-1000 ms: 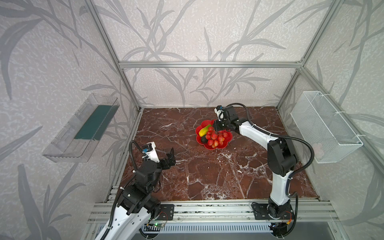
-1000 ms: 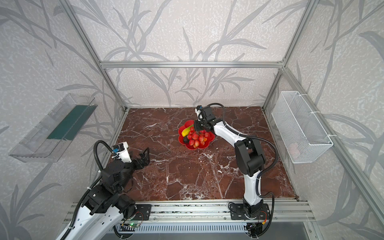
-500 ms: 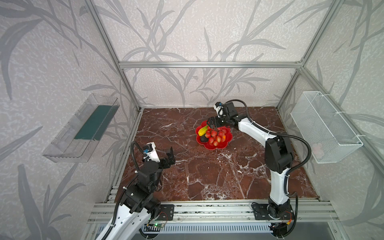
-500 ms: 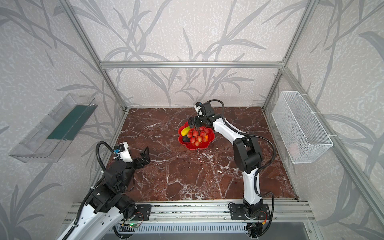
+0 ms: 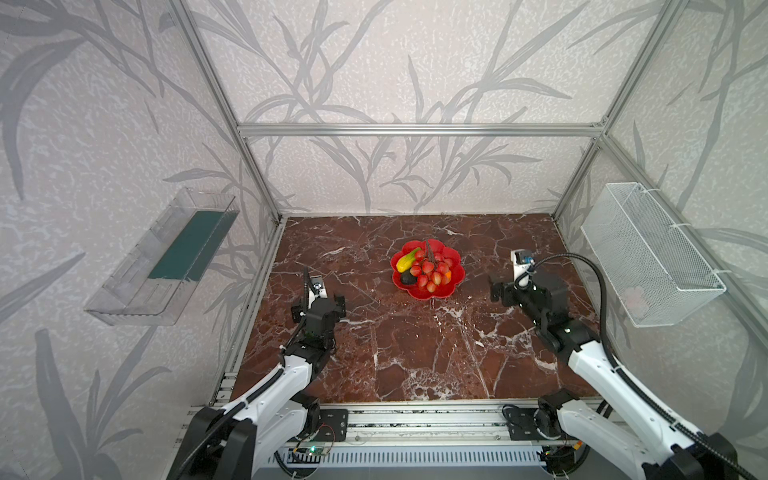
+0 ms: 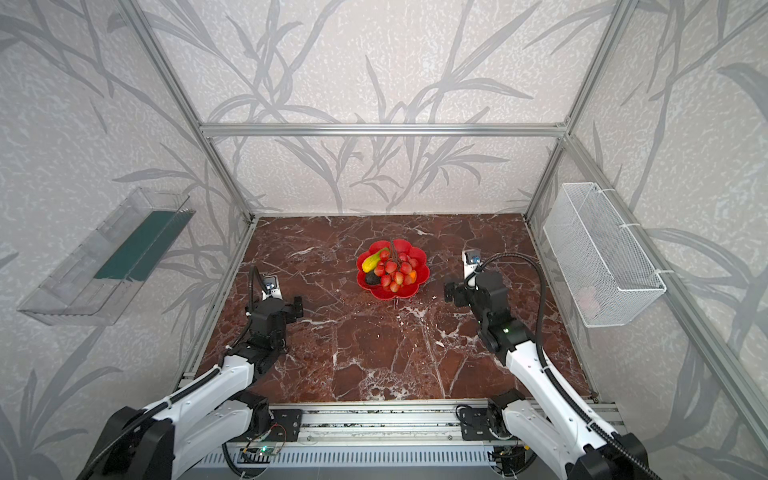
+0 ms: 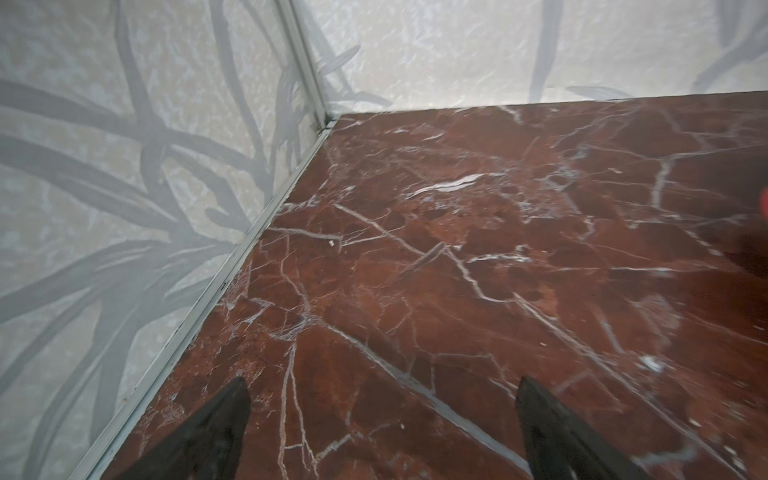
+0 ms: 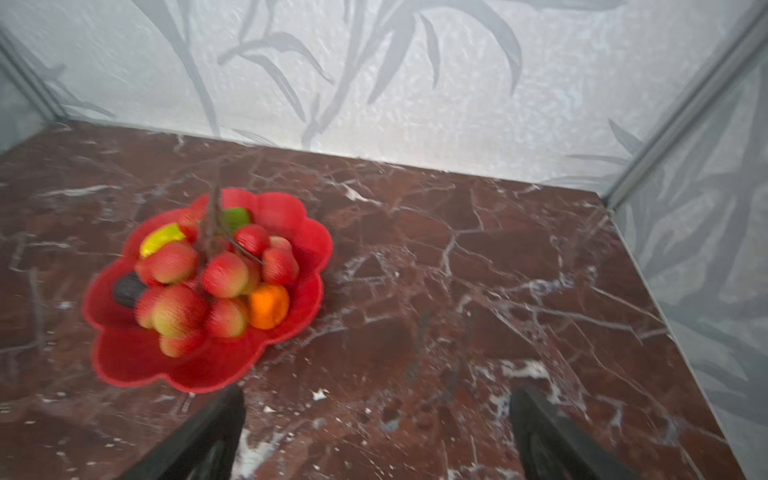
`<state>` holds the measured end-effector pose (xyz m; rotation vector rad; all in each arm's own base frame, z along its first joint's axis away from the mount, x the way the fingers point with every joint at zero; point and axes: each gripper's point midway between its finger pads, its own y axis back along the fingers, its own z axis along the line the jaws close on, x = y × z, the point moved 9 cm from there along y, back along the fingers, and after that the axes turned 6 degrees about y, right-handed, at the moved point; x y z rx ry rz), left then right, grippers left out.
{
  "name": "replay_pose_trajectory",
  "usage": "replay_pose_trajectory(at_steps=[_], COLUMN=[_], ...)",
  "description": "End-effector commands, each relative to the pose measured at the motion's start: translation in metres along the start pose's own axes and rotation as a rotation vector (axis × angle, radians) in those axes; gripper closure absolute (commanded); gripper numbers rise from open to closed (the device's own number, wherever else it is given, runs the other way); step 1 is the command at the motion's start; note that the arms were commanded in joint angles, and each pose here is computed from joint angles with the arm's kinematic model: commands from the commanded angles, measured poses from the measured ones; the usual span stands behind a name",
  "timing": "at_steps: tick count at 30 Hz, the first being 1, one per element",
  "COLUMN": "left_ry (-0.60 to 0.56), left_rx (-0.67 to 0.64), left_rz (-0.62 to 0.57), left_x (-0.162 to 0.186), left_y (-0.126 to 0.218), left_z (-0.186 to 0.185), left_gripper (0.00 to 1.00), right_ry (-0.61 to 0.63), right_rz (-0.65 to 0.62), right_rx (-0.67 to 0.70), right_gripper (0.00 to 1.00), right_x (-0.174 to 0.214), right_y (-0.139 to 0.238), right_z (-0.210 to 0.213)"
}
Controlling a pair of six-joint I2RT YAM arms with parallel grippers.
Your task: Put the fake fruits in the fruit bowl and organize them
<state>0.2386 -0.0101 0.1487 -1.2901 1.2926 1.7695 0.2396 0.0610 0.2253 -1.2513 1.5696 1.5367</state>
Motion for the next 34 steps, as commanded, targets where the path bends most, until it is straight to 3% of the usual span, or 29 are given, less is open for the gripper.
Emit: replay_pose_trajectory(at_steps=[1, 4, 7, 14, 16, 18, 21, 25, 28, 31, 34], left_ry=[0.07, 0.075, 0.088, 0.143, 0.145, 0.172, 0.149, 0.167, 0.108, 0.127, 0.127], left_rx=[0.051, 0.125, 0.092, 0.08, 0.073, 0.018, 0.038, 0.031, 0.091, 0.051, 0.054], left_rz=[-0.127, -0.119, -0.082, -0.106, -0.169, -0.031, -0.119, -0.074, -0.124, -0.031, -0.082], left_x=[-0.013, -0.015, -0.019, -0.005, -0.001, -0.003, -0.003, -0.002, -0.002, -0.005, -0.004], left_y=[-0.02, -0.032, -0.044, -0.061, -0.075, -0.075, -0.079, -0.075, -0.076, -0.082, -0.082], left_z=[-0.002, -0.005, 0.001, 0.016, 0.015, 0.02, 0.019, 0.021, 0.01, 0.014, 0.014], left_gripper=[0.0, 0.0, 0.01, 0.0, 0.01, 0.01, 0.01, 0.01, 0.01, 0.01, 0.01], right_ry=[0.014, 0.023, -0.005, 0.075, 0.078, 0.061, 0.071, 0.07, 0.077, 0.079, 0.072], right_rz=[-0.056, -0.096, -0.103, -0.102, -0.121, -0.14, -0.089, -0.129, -0.131, -0.14, -0.145], right_rx=[0.111, 0.146, 0.101, -0.012, -0.016, 0.02, -0.013, 0.004, -0.006, -0.009, 0.003], right_gripper=[0.01, 0.01, 0.01, 0.01, 0.01, 0.01, 0.01, 0.01, 0.01, 0.01, 0.01], right_x=[0.018, 0.032, 0.047, 0.059, 0.073, 0.077, 0.072, 0.076, 0.076, 0.075, 0.076], right_y=[-0.01, -0.029, -0.054, -0.09, -0.096, -0.097, -0.101, -0.098, -0.099, -0.098, -0.097], right_z=[-0.014, -0.021, -0.026, -0.02, -0.018, -0.02, -0.019, -0.019, -0.018, -0.018, -0.019])
